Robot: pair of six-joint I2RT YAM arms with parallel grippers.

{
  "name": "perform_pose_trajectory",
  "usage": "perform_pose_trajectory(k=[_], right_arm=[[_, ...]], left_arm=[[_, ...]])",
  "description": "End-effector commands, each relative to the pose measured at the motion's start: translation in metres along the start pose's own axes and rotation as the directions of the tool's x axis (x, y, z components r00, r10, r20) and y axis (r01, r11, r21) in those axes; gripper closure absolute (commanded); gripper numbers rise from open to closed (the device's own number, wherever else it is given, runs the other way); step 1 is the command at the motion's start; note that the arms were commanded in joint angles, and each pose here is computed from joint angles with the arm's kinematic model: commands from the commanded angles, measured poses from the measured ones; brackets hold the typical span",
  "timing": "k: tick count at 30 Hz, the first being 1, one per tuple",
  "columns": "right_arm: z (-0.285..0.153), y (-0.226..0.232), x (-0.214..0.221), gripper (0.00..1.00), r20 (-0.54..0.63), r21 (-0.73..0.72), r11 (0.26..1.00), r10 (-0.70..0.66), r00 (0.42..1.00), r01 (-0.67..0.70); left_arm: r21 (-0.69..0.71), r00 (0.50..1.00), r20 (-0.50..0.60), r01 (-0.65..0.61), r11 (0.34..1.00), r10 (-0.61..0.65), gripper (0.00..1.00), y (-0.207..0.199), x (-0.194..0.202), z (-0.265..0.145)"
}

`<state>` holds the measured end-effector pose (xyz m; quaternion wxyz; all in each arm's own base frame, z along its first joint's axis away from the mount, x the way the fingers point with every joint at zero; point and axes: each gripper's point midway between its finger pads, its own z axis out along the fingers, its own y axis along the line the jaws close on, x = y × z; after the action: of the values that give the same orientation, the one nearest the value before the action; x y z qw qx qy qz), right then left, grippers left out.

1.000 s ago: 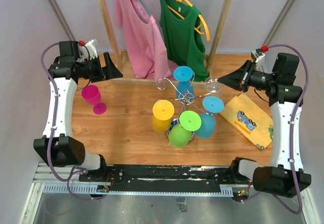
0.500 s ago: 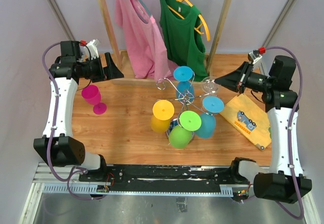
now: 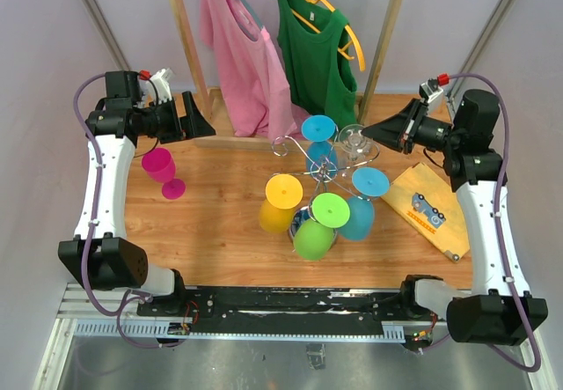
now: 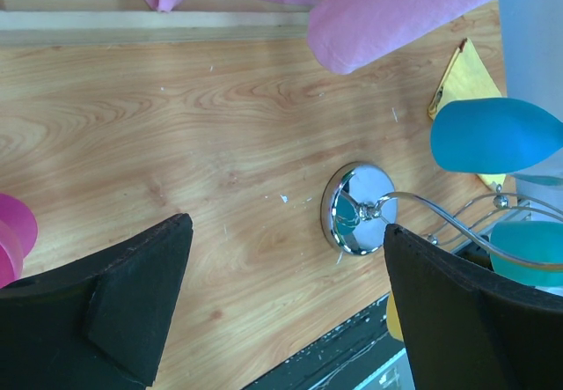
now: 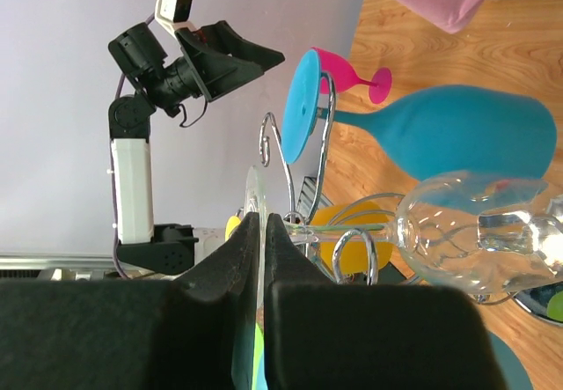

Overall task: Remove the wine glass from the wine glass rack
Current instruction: Pick up the wine glass from the wine rack, then place the wine glass at the center of the board.

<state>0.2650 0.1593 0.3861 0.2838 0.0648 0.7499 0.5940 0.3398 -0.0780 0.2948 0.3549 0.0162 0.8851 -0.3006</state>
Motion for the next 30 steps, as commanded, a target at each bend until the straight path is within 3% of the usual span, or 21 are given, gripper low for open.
perform_pose_trajectory(k=[1,14,22,30], right_arm=[[0.007,0.011,-0.012,0.99,0.033,-0.031,0.998,-0.048,0.998,0.049],[0.007,0.012,-0.035,0.99,0.128,-0.007,0.998,-0.064,0.99,0.066],[-0.029,0.016,-0.061,0.99,0.221,0.043,0.995,-0.101,0.97,0.093],[-0.057,0.058,-0.088,0.99,0.305,0.035,0.981,-0.191,0.933,0.19]], left_arm=[[0.025,0.999,0.021,-0.026,0.999,0.025,0.05,-0.011,-0.002,-0.006],[0.052,0.997,0.054,-0.05,0.997,0.047,0.05,-0.024,-0.011,-0.016],[0.063,0.997,0.057,-0.054,0.997,0.051,0.05,-0.026,-0.011,-0.018],[0.073,0.997,0.062,-0.056,0.996,0.051,0.05,-0.029,-0.016,-0.018]])
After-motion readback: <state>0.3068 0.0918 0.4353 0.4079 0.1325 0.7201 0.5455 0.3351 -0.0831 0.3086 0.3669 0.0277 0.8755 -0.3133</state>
